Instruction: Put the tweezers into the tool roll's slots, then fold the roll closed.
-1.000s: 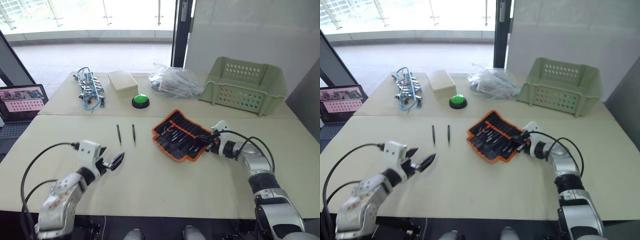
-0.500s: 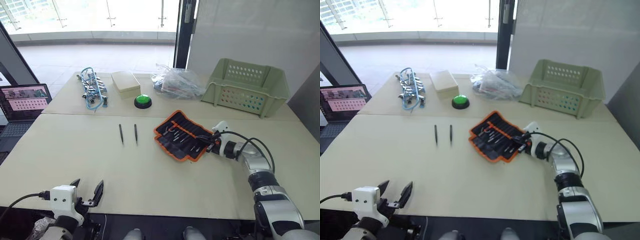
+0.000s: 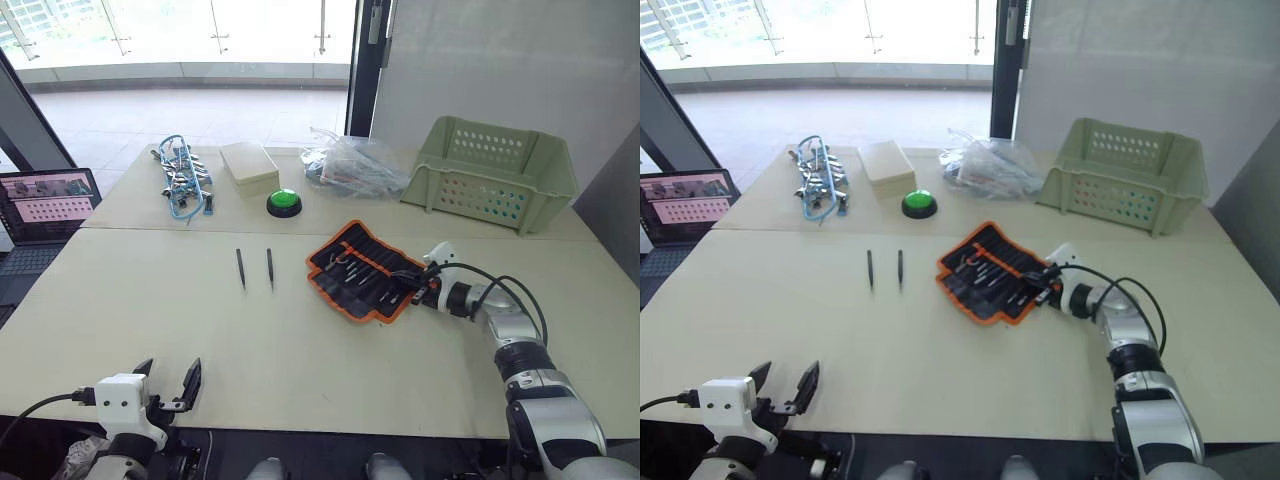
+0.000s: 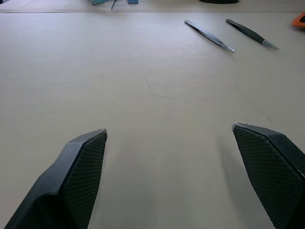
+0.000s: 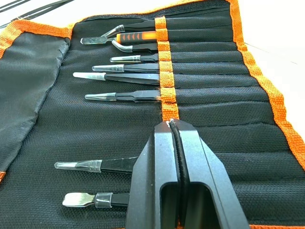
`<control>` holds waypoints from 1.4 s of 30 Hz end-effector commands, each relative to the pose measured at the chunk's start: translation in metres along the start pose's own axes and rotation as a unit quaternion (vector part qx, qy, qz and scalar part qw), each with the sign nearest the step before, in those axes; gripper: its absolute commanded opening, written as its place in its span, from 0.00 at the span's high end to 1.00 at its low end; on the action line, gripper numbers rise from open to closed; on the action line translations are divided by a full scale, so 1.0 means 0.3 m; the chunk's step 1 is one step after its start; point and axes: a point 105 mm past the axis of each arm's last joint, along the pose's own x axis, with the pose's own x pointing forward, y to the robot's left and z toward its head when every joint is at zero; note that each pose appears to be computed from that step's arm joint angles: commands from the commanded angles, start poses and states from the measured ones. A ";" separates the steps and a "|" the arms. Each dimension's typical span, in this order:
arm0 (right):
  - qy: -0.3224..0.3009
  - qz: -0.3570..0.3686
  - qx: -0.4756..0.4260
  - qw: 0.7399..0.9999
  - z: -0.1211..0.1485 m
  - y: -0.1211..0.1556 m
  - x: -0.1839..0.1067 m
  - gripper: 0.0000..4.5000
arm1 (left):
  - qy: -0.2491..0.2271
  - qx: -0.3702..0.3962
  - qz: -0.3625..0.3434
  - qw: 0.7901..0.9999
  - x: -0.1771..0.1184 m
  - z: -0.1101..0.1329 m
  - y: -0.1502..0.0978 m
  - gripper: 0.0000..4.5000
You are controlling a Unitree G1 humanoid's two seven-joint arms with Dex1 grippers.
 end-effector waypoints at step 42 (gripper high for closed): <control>0.016 -0.010 -0.001 1.000 -0.023 0.016 -0.013 1.00 | 0.077 -0.079 0.048 0.993 0.552 0.038 -0.249 0.84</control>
